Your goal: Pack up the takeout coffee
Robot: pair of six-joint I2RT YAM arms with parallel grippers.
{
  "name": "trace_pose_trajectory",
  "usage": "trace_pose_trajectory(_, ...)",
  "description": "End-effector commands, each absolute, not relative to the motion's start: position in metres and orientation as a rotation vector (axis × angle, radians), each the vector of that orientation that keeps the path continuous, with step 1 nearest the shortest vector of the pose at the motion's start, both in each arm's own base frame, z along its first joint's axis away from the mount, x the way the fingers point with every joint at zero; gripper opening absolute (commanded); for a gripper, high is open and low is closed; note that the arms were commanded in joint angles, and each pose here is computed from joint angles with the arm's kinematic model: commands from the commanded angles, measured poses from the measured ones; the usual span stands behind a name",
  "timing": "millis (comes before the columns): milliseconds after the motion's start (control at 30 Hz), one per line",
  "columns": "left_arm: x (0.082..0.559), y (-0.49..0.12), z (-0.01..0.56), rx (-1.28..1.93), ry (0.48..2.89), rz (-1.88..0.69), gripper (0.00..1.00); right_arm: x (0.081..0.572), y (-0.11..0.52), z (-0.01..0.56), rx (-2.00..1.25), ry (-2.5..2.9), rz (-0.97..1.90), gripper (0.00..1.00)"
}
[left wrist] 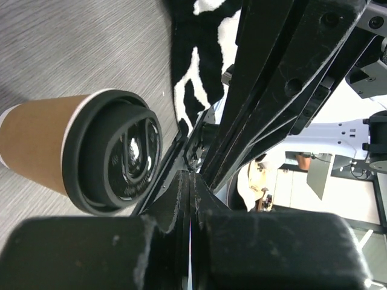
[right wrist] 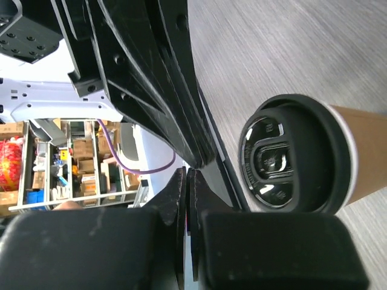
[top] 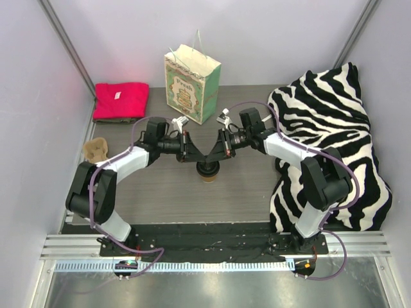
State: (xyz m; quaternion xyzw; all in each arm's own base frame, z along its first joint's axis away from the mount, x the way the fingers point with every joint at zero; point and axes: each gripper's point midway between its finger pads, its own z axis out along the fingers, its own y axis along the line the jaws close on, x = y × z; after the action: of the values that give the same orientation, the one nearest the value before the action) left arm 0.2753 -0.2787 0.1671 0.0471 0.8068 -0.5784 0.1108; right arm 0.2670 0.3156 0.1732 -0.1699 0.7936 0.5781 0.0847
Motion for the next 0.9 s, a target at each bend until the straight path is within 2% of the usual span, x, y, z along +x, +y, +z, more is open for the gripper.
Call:
trace_pose_trajectory(0, 0.284, -0.289, 0.173, 0.209, 2.314, -1.737, 0.0, 0.272, 0.317, 0.165, -0.498, 2.348, 1.764, 0.02)
trace_pose_trajectory(500, 0.271, -0.282, 0.113, 0.175, 2.474, -1.724, 0.0, 0.275, 0.298, 0.083, -0.438, 2.598, 1.537, 0.01)
trace_pose_trajectory(867, 0.26, -0.273, 0.074, 0.128, 2.57, -1.709, 0.0, 0.27, 0.283, 0.043, -0.346, 2.722, 1.497, 0.01)
